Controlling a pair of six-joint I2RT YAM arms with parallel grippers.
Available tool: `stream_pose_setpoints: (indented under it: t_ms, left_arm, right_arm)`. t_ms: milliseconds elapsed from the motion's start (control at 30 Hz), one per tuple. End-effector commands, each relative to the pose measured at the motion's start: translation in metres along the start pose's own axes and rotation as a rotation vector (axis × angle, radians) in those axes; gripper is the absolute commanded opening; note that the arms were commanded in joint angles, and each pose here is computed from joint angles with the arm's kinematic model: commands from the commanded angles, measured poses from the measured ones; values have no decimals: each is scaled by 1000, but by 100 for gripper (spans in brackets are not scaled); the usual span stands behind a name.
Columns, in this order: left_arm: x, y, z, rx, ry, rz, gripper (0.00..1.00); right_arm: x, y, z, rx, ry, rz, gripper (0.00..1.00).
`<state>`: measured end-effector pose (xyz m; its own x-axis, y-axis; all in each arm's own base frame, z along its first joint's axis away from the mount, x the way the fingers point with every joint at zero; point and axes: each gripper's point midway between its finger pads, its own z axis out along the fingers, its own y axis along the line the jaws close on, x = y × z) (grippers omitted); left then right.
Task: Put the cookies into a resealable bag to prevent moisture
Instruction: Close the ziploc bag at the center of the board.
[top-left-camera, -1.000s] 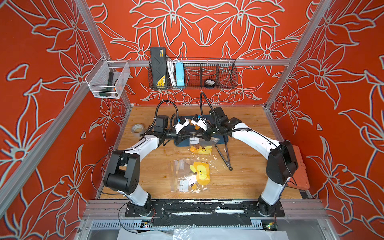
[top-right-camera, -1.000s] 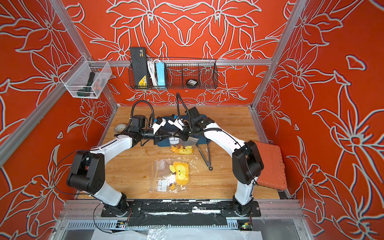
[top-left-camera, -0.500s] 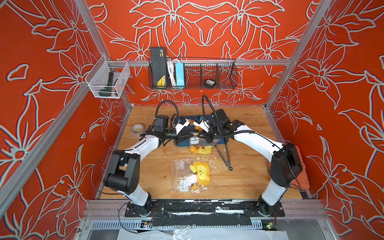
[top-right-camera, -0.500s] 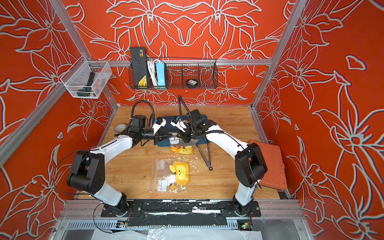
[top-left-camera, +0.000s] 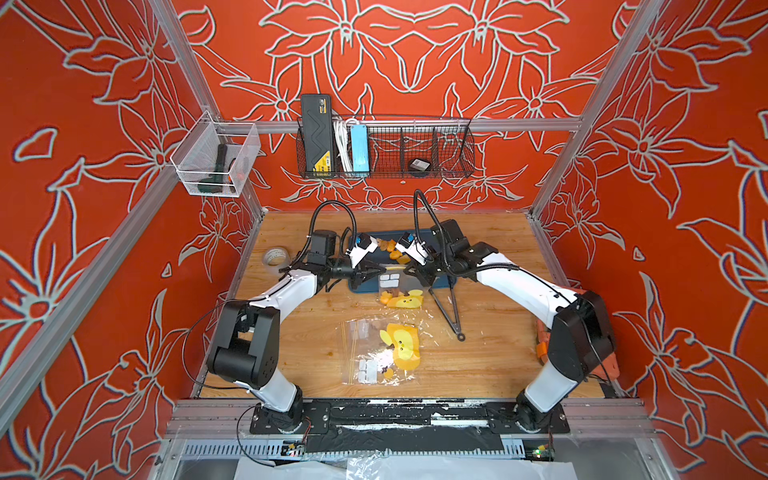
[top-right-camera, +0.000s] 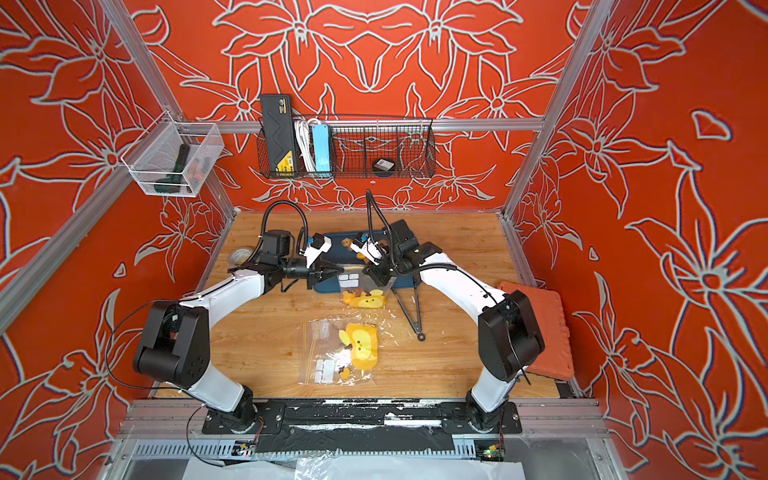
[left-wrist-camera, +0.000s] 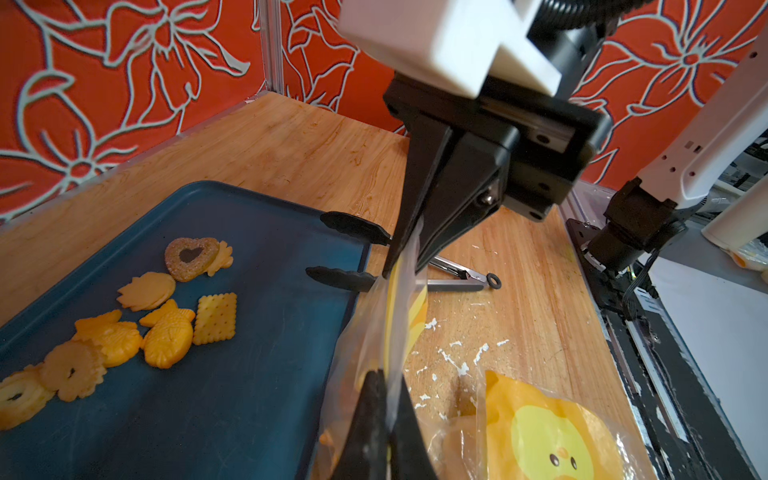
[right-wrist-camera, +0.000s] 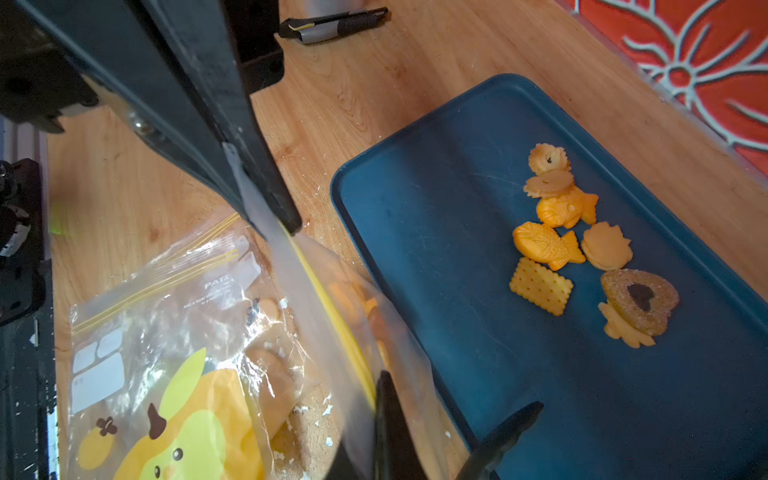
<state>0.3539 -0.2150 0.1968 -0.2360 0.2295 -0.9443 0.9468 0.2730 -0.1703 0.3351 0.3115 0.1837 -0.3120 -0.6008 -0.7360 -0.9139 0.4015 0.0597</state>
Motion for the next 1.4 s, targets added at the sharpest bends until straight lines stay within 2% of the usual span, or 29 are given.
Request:
stream_pose_setpoints:
  t_ms: [0, 67, 100, 133, 200, 233, 267, 300, 367, 400, 433, 500, 567, 600, 633, 667, 767, 833, 867, 900, 1000, 1033, 1067, 1100, 1133, 1200, 1233, 1333, 1367]
  left_arm:
    - [-8, 3, -4, 2, -14, 25, 0]
    - [-7, 3, -4, 1, -13, 24, 0]
    - [-7, 4, -4, 1, -13, 23, 0]
    - [-7, 4, -4, 0, -13, 24, 0]
    - [-7, 4, -4, 0, -13, 22, 0]
    - [-7, 4, -4, 1, -14, 22, 0]
    - [-7, 4, -5, 0, -14, 21, 0]
    - [-7, 4, -5, 0, -14, 22, 0]
    - [-7, 4, -5, 0, -14, 21, 0]
    - [-7, 4, -5, 1, -14, 21, 0]
    - [-7, 4, -5, 0, -13, 20, 0]
    - [-7, 4, -5, 0, -13, 21, 0]
    - [-6, 4, -5, 0, -13, 20, 0]
    - [-7, 4, -5, -1, -13, 20, 0]
    - [-7, 5, -5, -1, -13, 20, 0]
    - [-6, 5, -5, -1, -13, 19, 0]
    - [-7, 4, -5, -1, -13, 21, 0]
    - [-6, 4, -5, 1, -13, 21, 0]
    - [-6, 5, -5, 1, -13, 19, 0]
    - [-6, 5, -5, 0, -13, 21, 0]
    - [-7, 4, -5, 3, -15, 19, 0]
    - [-7, 4, -5, 7, -15, 16, 0]
    - [-7, 4, -5, 8, -16, 16, 0]
    - [-7, 4, -5, 8, -16, 17, 0]
    - [-7, 3, -5, 10, -17, 17, 0]
    - [-7, 3, -5, 11, -18, 18, 0]
    - [-7, 3, -5, 12, -18, 18, 0]
    - [-7, 3, -5, 12, -18, 17, 0]
    - [-7, 3, -5, 13, -18, 18, 0]
  right_arm:
    - [8, -7, -12, 57, 11, -18, 30]
    - [12, -12, -16, 89, 17, -15, 34]
    - [15, -12, -18, 87, 21, -12, 24]
    - [18, -12, -20, 81, 26, -1, 0]
    - [23, -13, -24, 75, 28, 12, 0]
    - [24, -14, -26, 88, 24, 15, 13]
    - [27, -16, -28, 103, 21, 16, 31]
    - [28, -17, -30, 119, 17, 15, 35]
    - [35, -20, -33, 139, 24, 25, 32]
    - [37, -19, -35, 133, 26, 31, 20]
    - [41, -21, -37, 130, 30, 43, 0]
    - [44, -21, -40, 123, 26, 56, 0]
    - [49, -24, -42, 148, 27, 61, 17]
    - [50, -25, -44, 161, 27, 61, 19]
    - [52, -25, -45, 165, 28, 64, 13]
    - [53, -25, -46, 160, 27, 70, 0]
    - [55, -22, -47, 134, 33, 73, 0]
    - [56, -23, -48, 147, 31, 73, 17]
    - [56, -24, -48, 152, 30, 74, 15]
    - [56, -23, -48, 149, 32, 74, 0]
    - [53, -15, -48, 101, 34, 61, 0]
    - [52, -14, -48, 93, 32, 58, 6]
    - [49, -13, -47, 89, 24, 53, 17]
    - [47, -13, -47, 92, 20, 48, 22]
    - [46, -14, -47, 93, 17, 46, 23]
    - [41, -13, -46, 85, 15, 39, 18]
    - [40, -12, -46, 74, 18, 37, 0]
    - [36, -8, -42, 36, 31, 27, 0]
    - [35, -8, -41, 34, 33, 17, 12]
